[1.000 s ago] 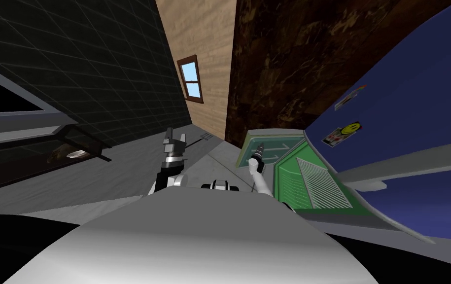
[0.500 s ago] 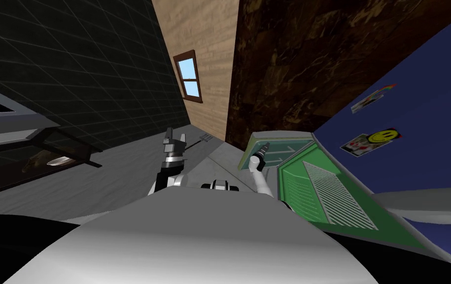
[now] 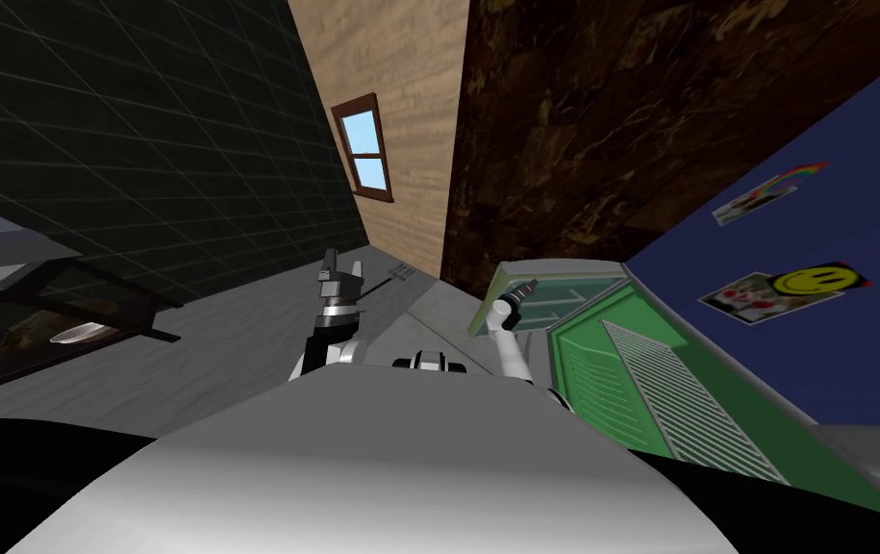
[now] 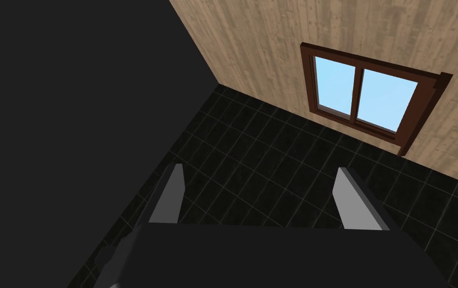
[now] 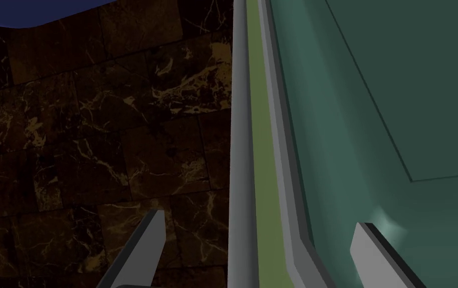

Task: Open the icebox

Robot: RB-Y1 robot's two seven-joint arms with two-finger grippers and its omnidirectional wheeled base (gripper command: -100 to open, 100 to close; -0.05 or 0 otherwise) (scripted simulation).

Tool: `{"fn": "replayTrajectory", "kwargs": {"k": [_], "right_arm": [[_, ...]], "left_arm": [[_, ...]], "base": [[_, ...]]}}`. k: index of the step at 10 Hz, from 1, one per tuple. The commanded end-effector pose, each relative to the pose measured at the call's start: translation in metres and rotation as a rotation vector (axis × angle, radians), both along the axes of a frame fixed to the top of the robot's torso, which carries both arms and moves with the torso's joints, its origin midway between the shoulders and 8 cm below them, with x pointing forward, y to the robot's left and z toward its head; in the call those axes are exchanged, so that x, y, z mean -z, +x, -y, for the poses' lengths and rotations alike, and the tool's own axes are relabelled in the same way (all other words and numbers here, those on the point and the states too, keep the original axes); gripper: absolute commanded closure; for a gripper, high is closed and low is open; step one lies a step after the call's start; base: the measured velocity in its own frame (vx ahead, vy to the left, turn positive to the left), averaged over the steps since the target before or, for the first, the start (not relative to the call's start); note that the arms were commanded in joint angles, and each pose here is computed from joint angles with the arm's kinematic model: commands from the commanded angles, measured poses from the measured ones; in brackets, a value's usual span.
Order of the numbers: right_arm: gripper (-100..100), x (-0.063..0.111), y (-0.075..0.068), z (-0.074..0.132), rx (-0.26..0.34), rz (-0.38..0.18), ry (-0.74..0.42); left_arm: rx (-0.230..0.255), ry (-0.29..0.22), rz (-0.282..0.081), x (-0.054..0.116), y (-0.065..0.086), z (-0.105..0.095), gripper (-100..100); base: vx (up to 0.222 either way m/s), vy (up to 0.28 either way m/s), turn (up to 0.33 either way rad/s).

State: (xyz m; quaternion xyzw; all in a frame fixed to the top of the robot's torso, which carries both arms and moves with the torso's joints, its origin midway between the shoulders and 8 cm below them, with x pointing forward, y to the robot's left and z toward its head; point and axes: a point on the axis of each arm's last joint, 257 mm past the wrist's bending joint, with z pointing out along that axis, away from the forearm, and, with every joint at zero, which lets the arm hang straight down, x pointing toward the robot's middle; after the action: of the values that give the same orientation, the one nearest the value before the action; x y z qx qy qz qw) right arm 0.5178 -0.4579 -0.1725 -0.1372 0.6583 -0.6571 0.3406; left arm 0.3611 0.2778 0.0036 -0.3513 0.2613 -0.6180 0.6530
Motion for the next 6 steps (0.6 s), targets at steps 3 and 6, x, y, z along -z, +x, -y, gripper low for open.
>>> {"fn": "replayTrajectory", "kwargs": {"k": [3,6], "right_arm": [[-100,-0.009,-0.018,0.027,0.105,0.124,0.149],[-100,-0.008,-0.029,0.038,0.166,0.196,0.247]], "left_arm": [[0.000,0.000,0.000,0.000,0.000,0.000,0],[0.000,0.000,0.000,0.000,0.000,0.000,0]], "base": [[0.174,0.089,-0.047],[0.184,0.162,-0.053]]}}
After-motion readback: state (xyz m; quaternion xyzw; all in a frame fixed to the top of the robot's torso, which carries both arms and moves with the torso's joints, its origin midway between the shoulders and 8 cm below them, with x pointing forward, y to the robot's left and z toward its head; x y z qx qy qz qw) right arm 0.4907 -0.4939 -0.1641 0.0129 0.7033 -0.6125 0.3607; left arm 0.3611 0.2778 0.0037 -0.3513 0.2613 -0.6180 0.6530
